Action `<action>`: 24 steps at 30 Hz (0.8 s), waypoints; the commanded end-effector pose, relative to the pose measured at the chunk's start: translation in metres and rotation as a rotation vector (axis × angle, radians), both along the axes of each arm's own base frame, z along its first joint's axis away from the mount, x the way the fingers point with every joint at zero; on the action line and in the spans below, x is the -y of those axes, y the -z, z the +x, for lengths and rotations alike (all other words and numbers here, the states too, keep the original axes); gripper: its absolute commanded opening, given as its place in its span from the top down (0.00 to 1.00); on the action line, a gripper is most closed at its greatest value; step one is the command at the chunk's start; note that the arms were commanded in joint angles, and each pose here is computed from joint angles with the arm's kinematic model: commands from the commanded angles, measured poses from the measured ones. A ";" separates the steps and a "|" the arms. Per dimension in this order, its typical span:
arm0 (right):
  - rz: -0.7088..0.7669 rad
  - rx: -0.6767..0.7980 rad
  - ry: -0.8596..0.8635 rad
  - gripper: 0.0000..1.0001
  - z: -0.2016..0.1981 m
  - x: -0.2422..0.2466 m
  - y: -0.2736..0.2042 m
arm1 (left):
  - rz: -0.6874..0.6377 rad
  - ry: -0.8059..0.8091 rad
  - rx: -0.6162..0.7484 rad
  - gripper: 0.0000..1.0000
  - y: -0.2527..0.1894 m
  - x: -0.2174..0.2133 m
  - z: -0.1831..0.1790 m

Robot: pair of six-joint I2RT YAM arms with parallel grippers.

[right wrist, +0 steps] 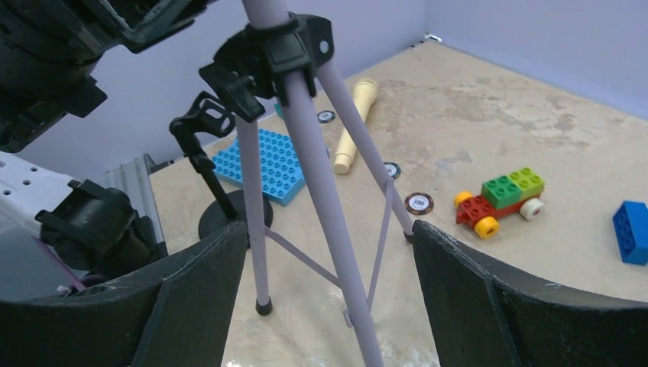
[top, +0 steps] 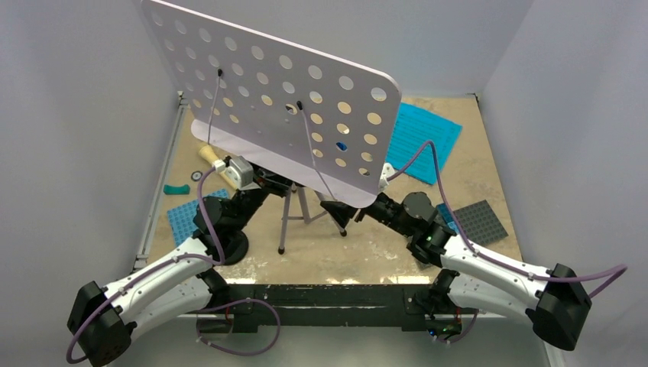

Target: Pack up the instrument practice props

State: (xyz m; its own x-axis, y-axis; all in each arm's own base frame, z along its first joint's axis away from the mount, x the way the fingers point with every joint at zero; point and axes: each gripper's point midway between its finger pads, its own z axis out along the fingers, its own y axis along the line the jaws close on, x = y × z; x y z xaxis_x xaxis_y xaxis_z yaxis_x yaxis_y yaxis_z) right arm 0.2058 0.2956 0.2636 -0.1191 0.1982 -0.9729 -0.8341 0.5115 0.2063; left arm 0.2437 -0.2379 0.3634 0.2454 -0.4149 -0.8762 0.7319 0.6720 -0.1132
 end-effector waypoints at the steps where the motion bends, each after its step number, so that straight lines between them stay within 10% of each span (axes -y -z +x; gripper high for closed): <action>1: 0.038 0.102 -0.081 0.16 -0.009 -0.019 -0.037 | 0.236 -0.003 -0.359 1.00 0.113 0.007 0.006; 24: 0.052 0.103 -0.027 0.12 0.004 -0.082 -0.043 | 0.228 -0.023 -0.420 1.00 0.119 -0.019 -0.017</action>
State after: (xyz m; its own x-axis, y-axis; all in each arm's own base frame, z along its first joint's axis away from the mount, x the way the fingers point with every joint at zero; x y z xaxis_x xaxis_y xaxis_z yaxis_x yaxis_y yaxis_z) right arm 0.1951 0.3711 0.2661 -0.0776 0.1156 -0.9903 -0.8918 0.4361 0.1208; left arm 0.2249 -0.2060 0.3572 0.1909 -0.3961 -0.8981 0.6827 0.7110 -0.1685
